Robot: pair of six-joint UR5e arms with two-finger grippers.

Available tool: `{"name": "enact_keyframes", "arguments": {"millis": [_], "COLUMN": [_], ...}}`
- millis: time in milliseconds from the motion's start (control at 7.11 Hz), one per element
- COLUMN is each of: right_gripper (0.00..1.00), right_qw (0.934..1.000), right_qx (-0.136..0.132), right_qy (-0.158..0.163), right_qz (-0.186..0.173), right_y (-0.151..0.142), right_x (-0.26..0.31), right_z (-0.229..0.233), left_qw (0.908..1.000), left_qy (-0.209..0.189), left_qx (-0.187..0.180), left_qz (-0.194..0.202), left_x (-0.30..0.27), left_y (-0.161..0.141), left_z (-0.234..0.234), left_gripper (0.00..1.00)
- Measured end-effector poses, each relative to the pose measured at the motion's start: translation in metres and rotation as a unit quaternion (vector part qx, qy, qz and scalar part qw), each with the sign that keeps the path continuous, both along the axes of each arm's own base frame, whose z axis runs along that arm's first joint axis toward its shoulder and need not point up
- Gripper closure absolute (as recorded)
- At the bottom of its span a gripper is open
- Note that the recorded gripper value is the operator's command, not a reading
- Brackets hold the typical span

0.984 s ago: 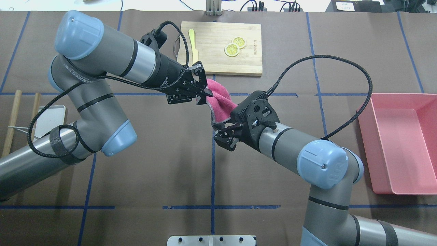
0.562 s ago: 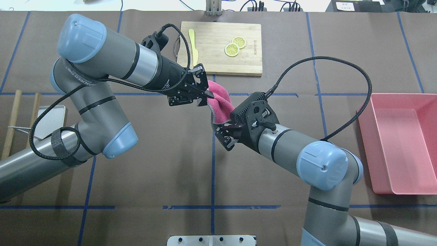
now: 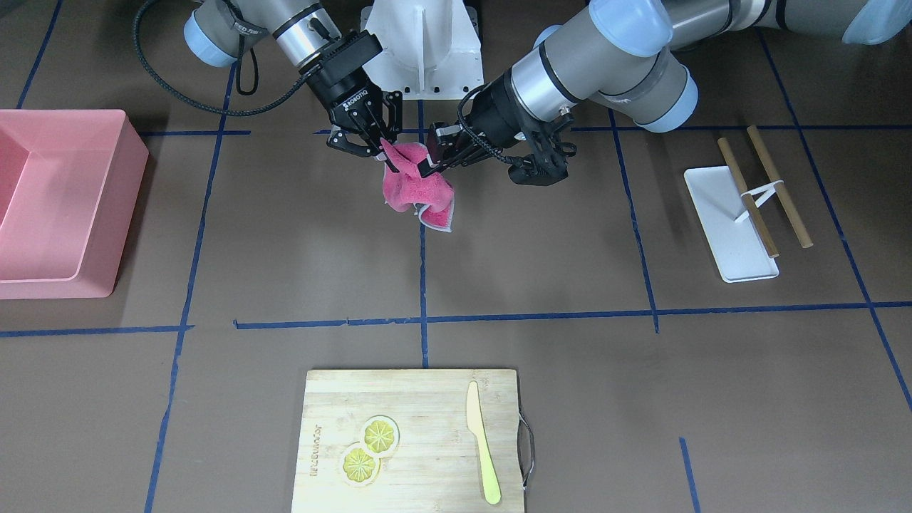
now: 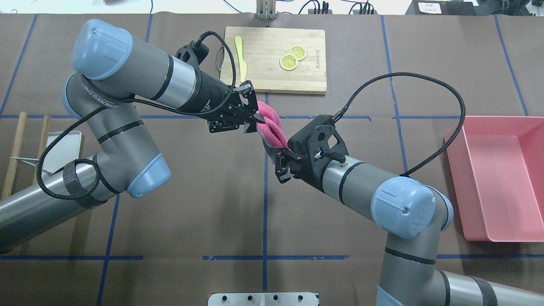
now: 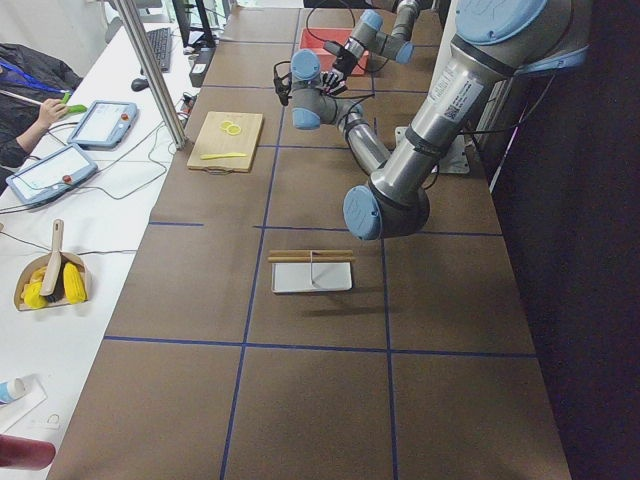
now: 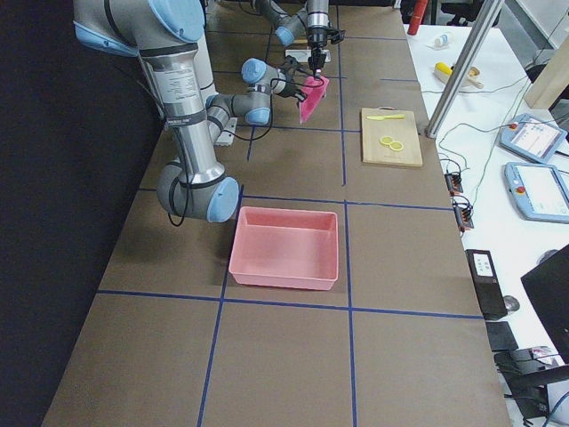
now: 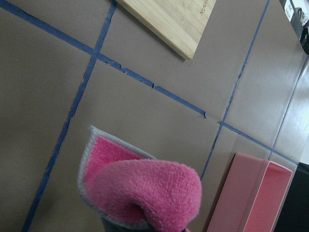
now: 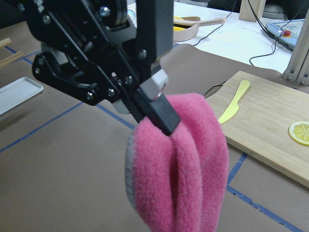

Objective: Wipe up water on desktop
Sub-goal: 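Open the left gripper and withdraw it while the right gripper holds the cloth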

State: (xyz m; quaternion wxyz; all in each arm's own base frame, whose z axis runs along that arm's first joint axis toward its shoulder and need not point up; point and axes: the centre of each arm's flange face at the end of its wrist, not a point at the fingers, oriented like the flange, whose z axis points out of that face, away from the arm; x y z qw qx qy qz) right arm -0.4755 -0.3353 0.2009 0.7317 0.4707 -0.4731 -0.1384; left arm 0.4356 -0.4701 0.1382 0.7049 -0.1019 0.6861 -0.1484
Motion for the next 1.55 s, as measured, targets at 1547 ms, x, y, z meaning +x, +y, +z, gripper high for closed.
{"name": "enact_keyframes", "arguments": {"millis": [1547], "right_gripper": [1.00], "right_qw": [0.9830], "right_qx": [-0.093], "right_qy": [0.157], "right_qz": [-0.011], "right_y": [0.019], "right_x": [0.043], "right_z": [-0.020], "left_qw": [0.9964], "left_qy": [-0.069], "left_qx": [-0.027], "left_qz": [-0.042], "left_x": [-0.098], "left_y": [-0.030], "left_z": [0.008], "left_gripper": [0.00]}}
